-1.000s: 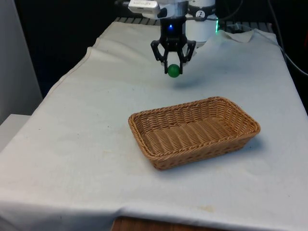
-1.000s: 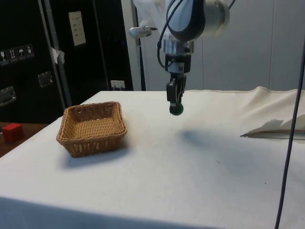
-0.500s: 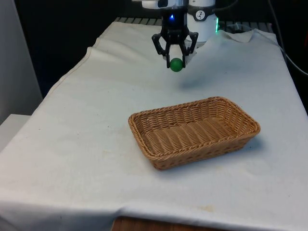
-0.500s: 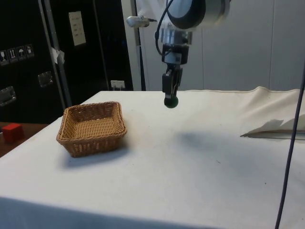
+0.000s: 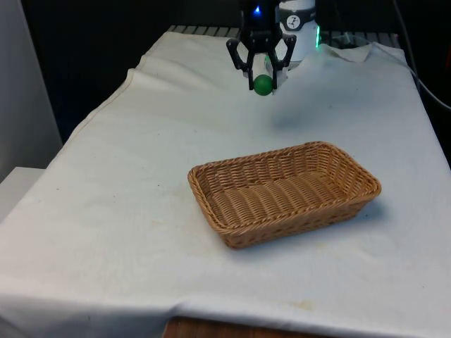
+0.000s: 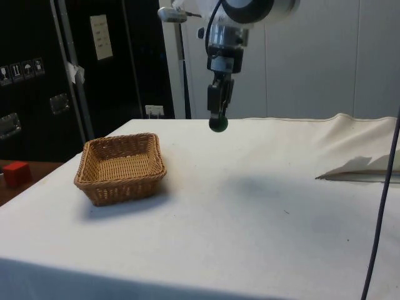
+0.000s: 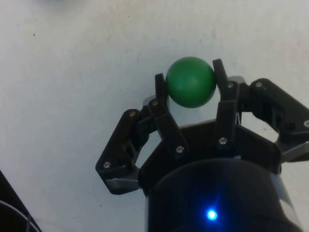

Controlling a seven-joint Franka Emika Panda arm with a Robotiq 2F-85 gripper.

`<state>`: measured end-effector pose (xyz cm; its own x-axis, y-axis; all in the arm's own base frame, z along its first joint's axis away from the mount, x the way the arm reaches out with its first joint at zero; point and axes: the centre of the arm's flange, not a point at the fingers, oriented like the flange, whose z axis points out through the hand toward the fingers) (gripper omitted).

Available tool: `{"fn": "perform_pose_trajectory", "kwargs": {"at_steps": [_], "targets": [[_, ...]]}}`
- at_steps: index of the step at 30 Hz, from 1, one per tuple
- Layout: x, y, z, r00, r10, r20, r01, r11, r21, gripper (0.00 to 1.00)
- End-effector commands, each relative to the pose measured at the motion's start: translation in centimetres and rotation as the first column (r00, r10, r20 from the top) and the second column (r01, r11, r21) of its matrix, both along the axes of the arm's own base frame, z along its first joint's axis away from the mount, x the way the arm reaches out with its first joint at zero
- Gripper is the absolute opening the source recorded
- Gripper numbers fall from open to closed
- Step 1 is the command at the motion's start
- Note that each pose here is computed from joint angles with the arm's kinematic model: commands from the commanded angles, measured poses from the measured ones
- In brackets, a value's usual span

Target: Pick up the ball and place it into the basket.

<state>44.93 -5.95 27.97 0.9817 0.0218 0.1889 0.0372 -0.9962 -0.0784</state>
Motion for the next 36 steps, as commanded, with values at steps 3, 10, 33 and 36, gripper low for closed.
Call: {"fn": "perform_pose_trajectory", "kwargs": {"at_steps": [3, 10, 33, 36], "targets": [[0.5, 0.2, 0.6, 1.0000, 0.002, -0.009, -0.003, 0.9999, -0.015, 0.00], [1.0, 1.0, 2.3, 0.9999, 0.012, -0.001, -0.012, 0.9998, -0.017, 0.00], [4.5, 4.8, 7.5, 0.9992, 0.038, -0.009, -0.039, 0.9979, -0.051, 0.00], [5.0, 5.8, 8.2, 0.9989, 0.044, -0.017, -0.044, 0.9977, -0.051, 0.00]]}}
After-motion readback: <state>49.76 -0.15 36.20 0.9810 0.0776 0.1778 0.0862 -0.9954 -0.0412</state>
